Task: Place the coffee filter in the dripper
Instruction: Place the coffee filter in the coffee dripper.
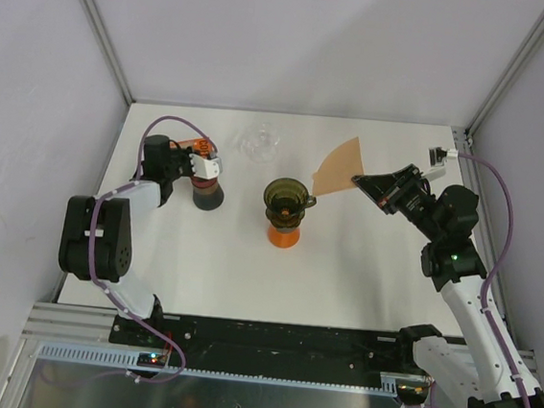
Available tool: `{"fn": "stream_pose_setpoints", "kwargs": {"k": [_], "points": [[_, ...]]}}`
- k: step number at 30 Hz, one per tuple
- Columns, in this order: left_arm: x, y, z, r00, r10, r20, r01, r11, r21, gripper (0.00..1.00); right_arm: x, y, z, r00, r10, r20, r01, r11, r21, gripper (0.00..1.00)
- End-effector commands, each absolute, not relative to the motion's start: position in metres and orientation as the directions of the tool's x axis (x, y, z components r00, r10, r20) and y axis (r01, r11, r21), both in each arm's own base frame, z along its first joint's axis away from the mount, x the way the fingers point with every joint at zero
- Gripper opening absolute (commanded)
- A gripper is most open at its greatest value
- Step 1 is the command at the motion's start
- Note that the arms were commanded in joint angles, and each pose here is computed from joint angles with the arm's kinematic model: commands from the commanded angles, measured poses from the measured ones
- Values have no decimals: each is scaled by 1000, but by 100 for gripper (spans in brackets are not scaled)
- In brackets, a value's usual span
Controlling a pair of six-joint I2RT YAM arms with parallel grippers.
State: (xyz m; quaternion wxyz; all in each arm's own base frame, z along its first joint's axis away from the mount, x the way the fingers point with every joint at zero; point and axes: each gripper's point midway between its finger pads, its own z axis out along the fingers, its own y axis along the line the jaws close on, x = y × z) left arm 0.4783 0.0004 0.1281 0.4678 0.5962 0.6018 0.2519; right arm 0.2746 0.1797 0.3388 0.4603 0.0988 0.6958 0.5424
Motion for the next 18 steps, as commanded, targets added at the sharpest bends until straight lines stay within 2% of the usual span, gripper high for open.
{"fn": "stream_pose_setpoints", "kwargs": {"k": [1, 4, 14, 15, 18], "points": [[479, -2, 134, 139, 951, -278, 482, 180, 858, 10, 271, 176, 367, -504, 647, -572, -425, 391, 816, 0], [483, -13, 137, 156, 944, -290, 485, 182, 856, 13, 271, 176, 367, -504, 647, -573, -425, 391, 816, 0], [496, -27, 134, 155, 940, -305, 493, 194, 848, 14, 268, 175, 368, -499, 649, -574, -424, 395, 815, 0], [496, -26, 134, 151, 941, -303, 492, 194, 848, 15, 268, 174, 368, -499, 649, -574, -423, 396, 815, 0], [496, -24, 136, 142, 943, -300, 488, 197, 850, 28, 267, 174, 368, -496, 650, -576, -423, 398, 814, 0]]}}
